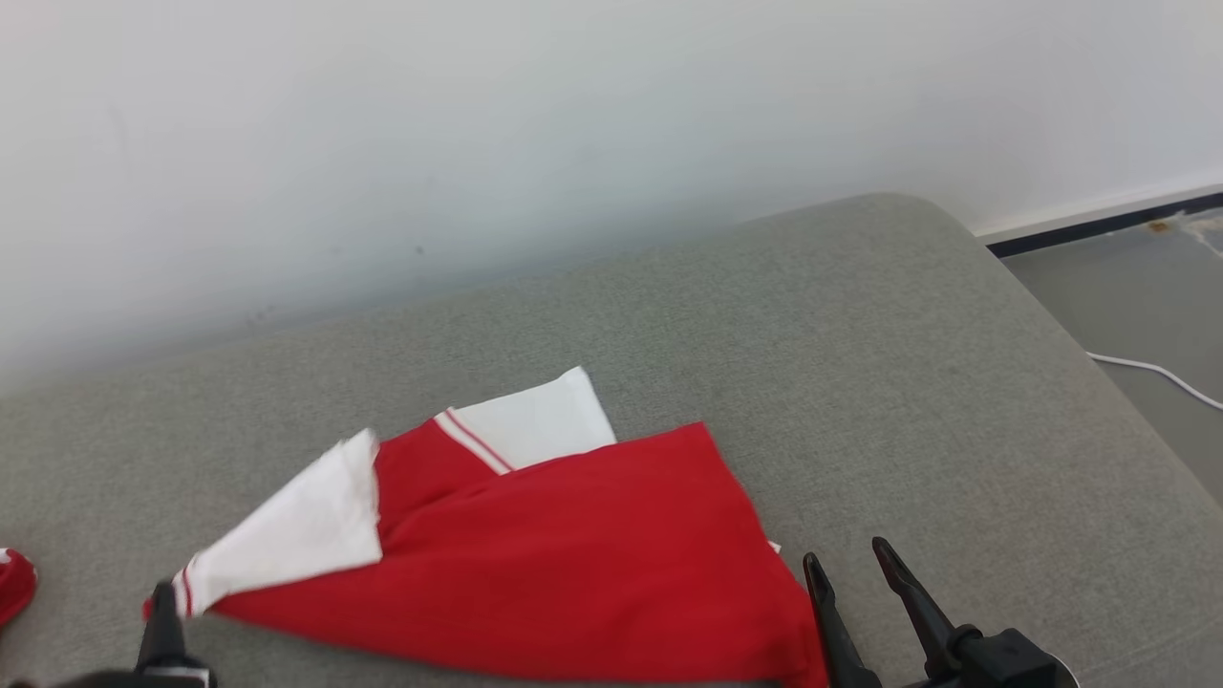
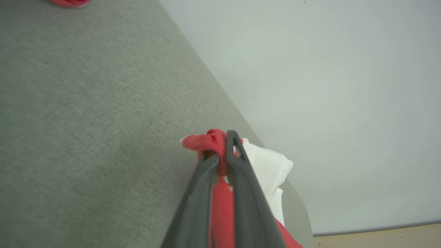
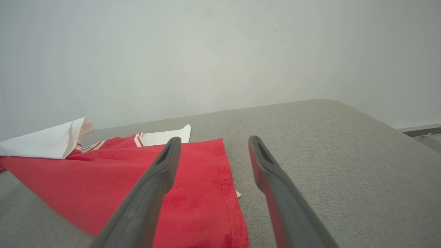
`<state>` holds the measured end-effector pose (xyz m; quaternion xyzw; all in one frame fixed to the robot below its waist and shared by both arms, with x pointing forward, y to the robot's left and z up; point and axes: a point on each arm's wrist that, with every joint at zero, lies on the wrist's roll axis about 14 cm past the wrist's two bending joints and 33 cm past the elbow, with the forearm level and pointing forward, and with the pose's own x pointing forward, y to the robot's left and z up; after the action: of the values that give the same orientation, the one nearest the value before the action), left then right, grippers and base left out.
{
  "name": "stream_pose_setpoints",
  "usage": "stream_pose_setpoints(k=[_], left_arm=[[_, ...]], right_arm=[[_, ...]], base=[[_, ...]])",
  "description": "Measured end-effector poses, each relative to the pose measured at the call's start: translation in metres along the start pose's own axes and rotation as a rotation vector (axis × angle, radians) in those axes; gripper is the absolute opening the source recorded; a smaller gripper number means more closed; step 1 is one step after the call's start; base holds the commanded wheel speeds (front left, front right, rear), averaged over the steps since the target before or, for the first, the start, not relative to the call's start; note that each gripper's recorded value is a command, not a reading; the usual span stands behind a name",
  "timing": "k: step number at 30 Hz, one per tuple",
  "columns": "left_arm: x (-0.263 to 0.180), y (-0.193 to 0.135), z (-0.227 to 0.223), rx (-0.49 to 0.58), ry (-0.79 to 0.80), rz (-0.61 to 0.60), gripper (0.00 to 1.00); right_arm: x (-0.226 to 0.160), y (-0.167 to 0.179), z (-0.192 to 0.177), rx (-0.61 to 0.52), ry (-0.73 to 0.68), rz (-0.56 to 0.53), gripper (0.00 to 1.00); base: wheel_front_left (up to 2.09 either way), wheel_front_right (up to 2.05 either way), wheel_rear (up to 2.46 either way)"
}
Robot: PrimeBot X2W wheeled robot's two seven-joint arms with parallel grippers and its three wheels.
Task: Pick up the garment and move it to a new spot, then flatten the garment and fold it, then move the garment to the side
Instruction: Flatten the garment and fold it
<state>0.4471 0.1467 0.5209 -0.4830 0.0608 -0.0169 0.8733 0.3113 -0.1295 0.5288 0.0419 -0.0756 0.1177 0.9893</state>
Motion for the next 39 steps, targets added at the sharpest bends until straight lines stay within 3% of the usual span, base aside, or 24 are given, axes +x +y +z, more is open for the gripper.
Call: stream_pose_setpoints(k=[11,13,14,16,17,25,33,39], left_arm=[[-0.038,0.068,0.019,-0.085,-0.114,0.212,0.0],[-0.043,0.077,0.025,-0.097,-0.149,0.239,0.25],[-0.046,0.08,0.028,-0.095,-0.163,0.248,0.25],[-0.049,0.085,0.03,-0.066,-0.177,0.254,0.7],[-0.05,0.085,0.031,-0.042,-0.183,0.25,1.0],[-0.053,0.055,0.05,0.394,-0.248,0.124,1.0],[-0.065,0.021,0.032,0.599,-0.263,-0.003,1.0],[-0.075,0.022,0.014,0.648,-0.227,-0.025,1.0]], right_arm=[[0.002,0.005,0.0,-0.008,-0.001,0.03,1.0],[0.002,0.005,0.0,-0.01,0.001,0.032,1.0],[0.002,0.006,0.0,-0.009,0.001,0.034,1.0],[0.002,0.007,-0.001,-0.009,0.002,0.038,1.0],[0.003,0.008,-0.001,-0.007,0.003,0.04,1.0],[0.005,0.011,-0.009,0.013,0.028,0.052,1.0],[0.007,0.016,-0.029,0.045,0.092,0.076,1.0],[0.008,0.021,-0.056,0.085,0.178,0.093,1.0]], base=[[0.0,0.0,0.0],[0.0,0.0,0.0],[0.0,0.0,0.0],[0.0,0.0,0.0],[0.0,0.0,0.0],[0.0,0.0,0.0],[0.0,0.0,0.0],[0.0,0.0,0.0]])
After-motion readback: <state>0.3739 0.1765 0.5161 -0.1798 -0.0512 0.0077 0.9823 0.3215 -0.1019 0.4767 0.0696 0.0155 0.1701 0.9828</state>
